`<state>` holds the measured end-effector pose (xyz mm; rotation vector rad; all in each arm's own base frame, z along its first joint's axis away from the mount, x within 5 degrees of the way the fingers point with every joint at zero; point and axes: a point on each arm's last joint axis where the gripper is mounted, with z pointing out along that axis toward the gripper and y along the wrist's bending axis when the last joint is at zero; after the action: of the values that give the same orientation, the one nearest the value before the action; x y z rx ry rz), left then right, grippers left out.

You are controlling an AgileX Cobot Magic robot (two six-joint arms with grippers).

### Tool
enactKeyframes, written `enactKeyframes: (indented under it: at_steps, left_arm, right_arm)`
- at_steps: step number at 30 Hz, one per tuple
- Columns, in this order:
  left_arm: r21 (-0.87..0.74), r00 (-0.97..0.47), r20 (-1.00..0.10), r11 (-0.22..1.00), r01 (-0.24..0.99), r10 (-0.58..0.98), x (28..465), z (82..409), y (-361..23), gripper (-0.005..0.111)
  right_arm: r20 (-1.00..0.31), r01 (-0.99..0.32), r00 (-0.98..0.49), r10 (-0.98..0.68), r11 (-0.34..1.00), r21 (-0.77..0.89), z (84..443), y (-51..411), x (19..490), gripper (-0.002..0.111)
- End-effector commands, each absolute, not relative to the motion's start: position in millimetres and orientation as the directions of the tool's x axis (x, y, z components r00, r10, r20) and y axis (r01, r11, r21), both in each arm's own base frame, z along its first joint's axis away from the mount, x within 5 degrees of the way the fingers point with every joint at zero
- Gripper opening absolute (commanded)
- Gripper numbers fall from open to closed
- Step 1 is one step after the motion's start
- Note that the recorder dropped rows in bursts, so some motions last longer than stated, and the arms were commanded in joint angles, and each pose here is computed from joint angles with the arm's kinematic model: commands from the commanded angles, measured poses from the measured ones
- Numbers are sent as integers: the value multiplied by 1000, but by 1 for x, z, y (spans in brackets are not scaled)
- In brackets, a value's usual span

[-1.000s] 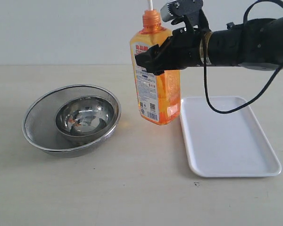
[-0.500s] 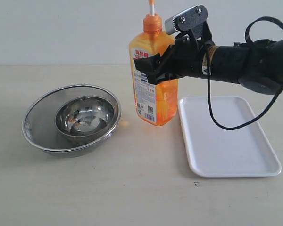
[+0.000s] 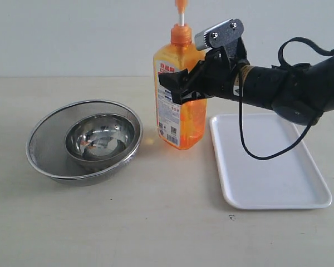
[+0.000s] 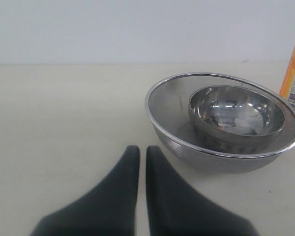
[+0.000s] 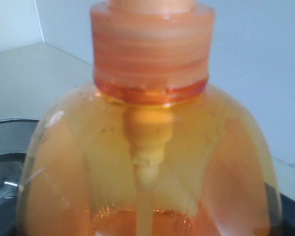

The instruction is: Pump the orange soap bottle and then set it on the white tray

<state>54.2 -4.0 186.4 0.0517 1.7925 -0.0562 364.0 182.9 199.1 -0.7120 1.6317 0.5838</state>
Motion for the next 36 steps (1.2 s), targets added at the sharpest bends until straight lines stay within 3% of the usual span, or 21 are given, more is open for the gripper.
enactKeyframes:
  at_steps: [1,6,36]
  left_arm:
    - [-25,-219,-976,998,62,-11,54,185,-4,5]
    - [-25,-219,-976,998,62,-11,54,185,-4,5]
    - [-21,-213,-977,998,61,-7,54,186,-4,5]
  right_arm:
    - [-999,-729,-27,-35,685,-4,218,184,365,0]
    - [-997,-739,-72,-34,673,30,204,191,365,0]
    - [-993,-745,-82,-86,667,3,201,201,361,0]
